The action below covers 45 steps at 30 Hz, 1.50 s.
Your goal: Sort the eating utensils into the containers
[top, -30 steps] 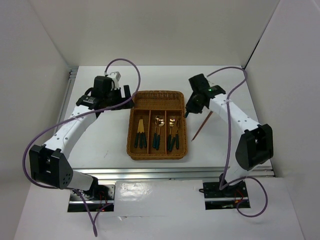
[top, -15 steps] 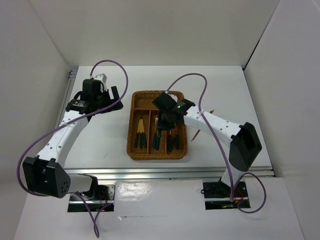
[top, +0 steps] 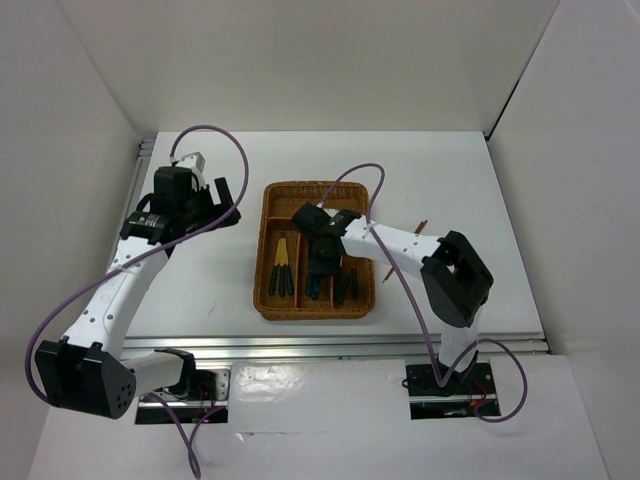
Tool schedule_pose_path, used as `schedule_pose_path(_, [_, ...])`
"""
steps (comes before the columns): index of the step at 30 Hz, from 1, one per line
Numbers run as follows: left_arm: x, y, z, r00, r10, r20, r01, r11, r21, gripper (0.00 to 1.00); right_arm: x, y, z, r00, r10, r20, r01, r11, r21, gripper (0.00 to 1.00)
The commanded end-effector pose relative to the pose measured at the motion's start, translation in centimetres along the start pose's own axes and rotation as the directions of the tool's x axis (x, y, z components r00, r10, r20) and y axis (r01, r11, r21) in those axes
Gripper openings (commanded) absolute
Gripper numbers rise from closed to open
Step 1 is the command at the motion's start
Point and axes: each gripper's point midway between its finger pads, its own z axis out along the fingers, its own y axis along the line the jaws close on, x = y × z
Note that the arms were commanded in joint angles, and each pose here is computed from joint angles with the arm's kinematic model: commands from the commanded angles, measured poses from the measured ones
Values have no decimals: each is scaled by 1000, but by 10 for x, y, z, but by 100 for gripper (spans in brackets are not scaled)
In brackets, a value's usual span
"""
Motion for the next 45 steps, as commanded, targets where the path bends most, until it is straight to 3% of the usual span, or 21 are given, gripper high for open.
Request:
schedule_pose_path(1, [-4, 2, -4, 1000, 2, 31, -2, 1000, -2, 97, -8, 12, 4, 1000, -1, 25, 1, 1000, -19, 16])
schedule_pose_path(4, [-4, 2, -4, 1000, 2, 31, -2, 1000, -2, 97, -8, 11, 2, 1000, -2, 22, 2, 1000, -15, 32])
schedule_pose_path(8, [-6, 1, -3, 1000, 2, 30, -2, 1000, -2, 97, -20, 14, -13, 998, -7, 70, 9, 1000, -26, 45])
schedule_pose_path(14, [-9, 0, 1, 1000, -4, 25, 3, 1000, 11, 97, -67, 23, -70, 974, -17, 225, 36, 996, -82, 57])
schedule_pose_path(18, [-9, -6, 5, 1000, -3, 13, 3, 999, 41, 98, -112, -13, -99, 936, 49, 349, -23, 997, -78, 57])
schedule_pose_path(20, [-11, -9, 9, 1000, -3, 7, 3, 999, 53, 98, -138, -57, -105, 909, 122, 399, -106, 992, -62, 57])
schedule_pose_path(24, [-10, -12, 13, 1000, -3, -10, 4, 998, 68, 98, -160, -138, -101, 867, 246, 434, -260, 965, -29, 51])
schedule_pose_path(30, [-17, -17, 18, 1000, -11, -4, 12, 997, 82, 98, -158, -248, -73, 829, 373, 416, -447, 889, 94, 40])
schedule_pose_path(36, [-18, -17, 27, 1000, -22, -20, 23, 997, 76, 98, -146, -275, -31, 845, 428, 320, -472, 879, 72, 33])
schedule_pose_path(45, [-16, -12, 36, 999, -33, -32, 35, 998, 51, 98, -141, -278, 5, 868, 427, 254, -462, 881, 98, 33])
